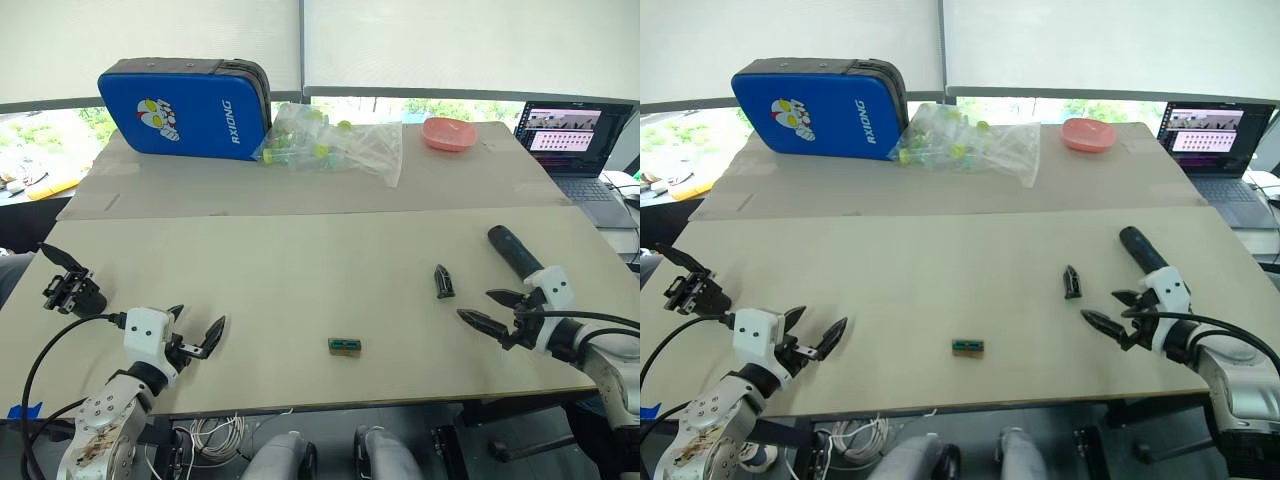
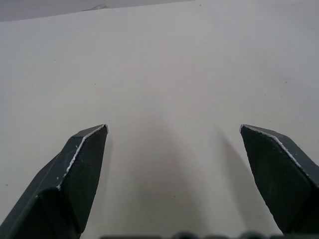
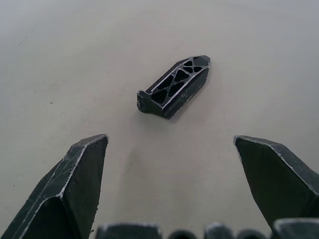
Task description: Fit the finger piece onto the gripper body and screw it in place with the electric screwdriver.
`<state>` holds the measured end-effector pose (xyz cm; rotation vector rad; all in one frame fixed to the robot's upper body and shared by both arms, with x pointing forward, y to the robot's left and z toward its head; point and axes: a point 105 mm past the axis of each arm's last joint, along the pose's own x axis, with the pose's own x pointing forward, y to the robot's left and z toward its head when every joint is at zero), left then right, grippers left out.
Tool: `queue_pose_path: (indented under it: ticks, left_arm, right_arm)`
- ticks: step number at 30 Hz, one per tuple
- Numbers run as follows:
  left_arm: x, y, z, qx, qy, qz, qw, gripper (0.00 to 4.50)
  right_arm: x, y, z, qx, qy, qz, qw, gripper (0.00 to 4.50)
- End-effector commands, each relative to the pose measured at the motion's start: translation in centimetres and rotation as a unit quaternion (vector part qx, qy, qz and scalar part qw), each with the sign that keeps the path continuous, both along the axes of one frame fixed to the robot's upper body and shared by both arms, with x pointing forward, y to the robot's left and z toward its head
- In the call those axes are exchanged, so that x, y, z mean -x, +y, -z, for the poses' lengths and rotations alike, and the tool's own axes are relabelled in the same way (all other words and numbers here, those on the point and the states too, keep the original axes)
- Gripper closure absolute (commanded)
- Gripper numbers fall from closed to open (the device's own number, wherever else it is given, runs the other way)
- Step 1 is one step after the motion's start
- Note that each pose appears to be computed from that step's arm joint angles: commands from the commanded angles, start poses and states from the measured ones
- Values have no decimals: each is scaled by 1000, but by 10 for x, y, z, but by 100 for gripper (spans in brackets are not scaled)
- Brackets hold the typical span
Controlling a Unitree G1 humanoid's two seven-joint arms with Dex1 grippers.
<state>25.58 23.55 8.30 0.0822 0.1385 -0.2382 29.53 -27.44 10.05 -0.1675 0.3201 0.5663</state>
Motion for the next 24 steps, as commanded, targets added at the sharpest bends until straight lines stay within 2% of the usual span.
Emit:
queue_pose_path:
  ticks: [1, 4, 7, 9, 11, 14, 16, 19, 24]
  left_arm:
    - [0, 0, -8, 2, -18, -11, 1000, 0]
    - [12, 7, -2, 16, -8, -47, 999, 0]
    - [30, 38, 0, 43, -2, -122, 992, 0]
    - [47, 55, -1, 27, 2, -145, 989, 0]
    - [62, 70, -2, -27, 1, -158, 987, 0]
    - [78, 99, -2, -23, 1, -205, 979, 0]
    - [80, 110, -2, -30, 6, -197, 980, 0]
    - [69, 123, -2, -61, 2, -189, 980, 0]
    - [52, 148, -6, -41, -18, -228, 973, 0]
  right_arm:
    - [-3, -1, -17, 4, -38, -2, 999, 4]
    - [-6, 23, -33, 7, -50, -71, 996, 4]
    - [-6, 58, -49, 0, -52, -175, 983, 4]
    - [-2, 85, -61, -5, -57, -250, 967, 4]
    - [-4, 107, -69, -18, -60, -292, 954, 4]
    - [-4, 143, -75, -21, -66, -365, 929, 4]
    - [-2, 161, -81, -26, -70, -405, 911, 4]
    - [-1, 181, -87, -21, -86, -440, 894, 4]
    - [-3, 204, -93, -27, -102, -455, 884, 4]
